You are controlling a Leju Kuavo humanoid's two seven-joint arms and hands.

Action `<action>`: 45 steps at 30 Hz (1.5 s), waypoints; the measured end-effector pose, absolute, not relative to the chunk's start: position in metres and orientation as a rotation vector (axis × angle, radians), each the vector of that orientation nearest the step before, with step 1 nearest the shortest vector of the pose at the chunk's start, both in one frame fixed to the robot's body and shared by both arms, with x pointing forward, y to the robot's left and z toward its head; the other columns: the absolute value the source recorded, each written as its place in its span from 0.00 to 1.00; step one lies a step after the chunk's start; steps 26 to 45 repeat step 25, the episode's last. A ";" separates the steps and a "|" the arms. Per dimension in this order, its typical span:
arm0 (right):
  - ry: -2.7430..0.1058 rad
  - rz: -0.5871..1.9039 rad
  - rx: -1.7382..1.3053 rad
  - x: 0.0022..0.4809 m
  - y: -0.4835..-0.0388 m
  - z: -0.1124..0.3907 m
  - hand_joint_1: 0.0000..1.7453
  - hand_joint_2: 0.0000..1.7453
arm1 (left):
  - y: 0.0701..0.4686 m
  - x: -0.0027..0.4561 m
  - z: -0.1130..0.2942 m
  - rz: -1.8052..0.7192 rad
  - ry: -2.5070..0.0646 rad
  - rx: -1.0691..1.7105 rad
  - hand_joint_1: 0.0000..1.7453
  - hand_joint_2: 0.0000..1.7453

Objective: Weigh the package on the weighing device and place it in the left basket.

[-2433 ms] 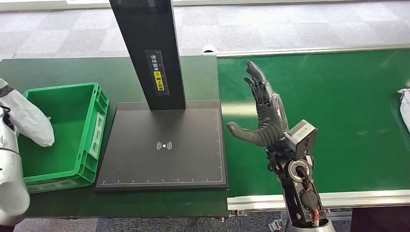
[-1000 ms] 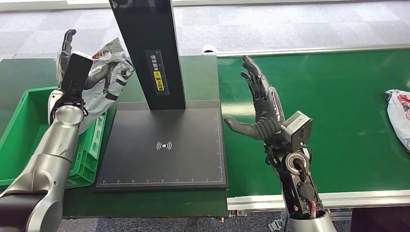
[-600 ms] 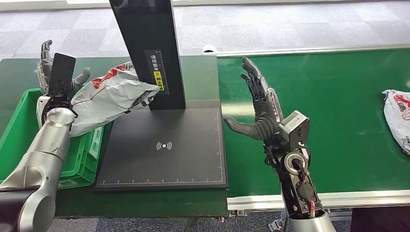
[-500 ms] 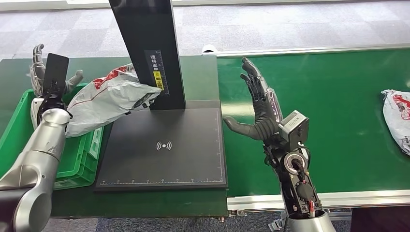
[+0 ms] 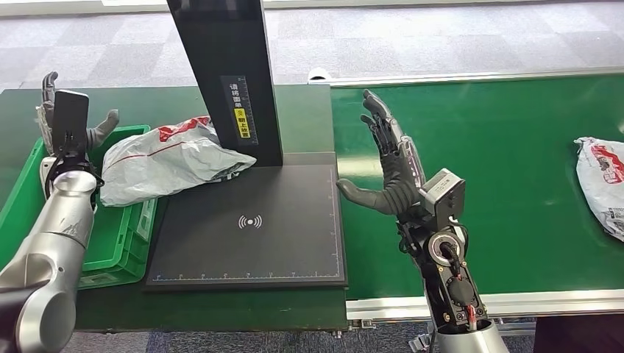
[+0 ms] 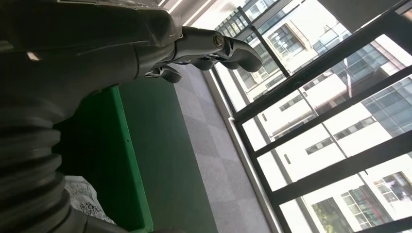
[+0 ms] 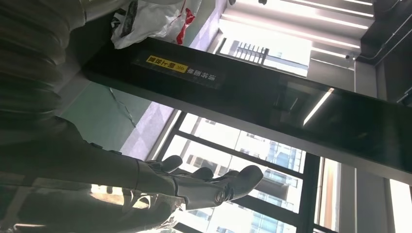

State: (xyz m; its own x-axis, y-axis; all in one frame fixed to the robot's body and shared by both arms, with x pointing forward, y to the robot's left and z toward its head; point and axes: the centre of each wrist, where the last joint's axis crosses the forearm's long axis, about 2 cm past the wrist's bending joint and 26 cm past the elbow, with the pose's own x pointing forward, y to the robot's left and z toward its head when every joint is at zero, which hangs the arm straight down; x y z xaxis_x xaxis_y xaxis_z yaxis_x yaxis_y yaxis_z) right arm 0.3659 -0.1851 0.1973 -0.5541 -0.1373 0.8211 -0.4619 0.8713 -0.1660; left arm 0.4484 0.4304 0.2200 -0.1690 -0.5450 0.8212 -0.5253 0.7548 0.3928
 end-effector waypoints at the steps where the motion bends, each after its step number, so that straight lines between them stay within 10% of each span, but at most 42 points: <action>1: -2.141 0.459 0.432 0.366 -0.185 0.197 0.00 1.00 | 0.428 0.449 0.221 -0.020 -1.839 0.812 0.00 1.00; 13: -2.135 0.461 0.428 0.367 -0.185 0.194 0.00 1.00 | 0.375 0.444 0.241 -0.179 -2.095 0.503 0.00 1.00; 25: -2.139 0.489 0.437 0.370 -0.187 0.196 0.00 1.00 | 0.324 0.453 0.226 -0.727 -1.807 0.574 0.00 1.00; 45: -2.139 0.489 0.437 0.370 -0.187 0.196 0.00 1.00 | 0.324 0.453 0.226 -0.727 -1.807 0.574 0.00 1.00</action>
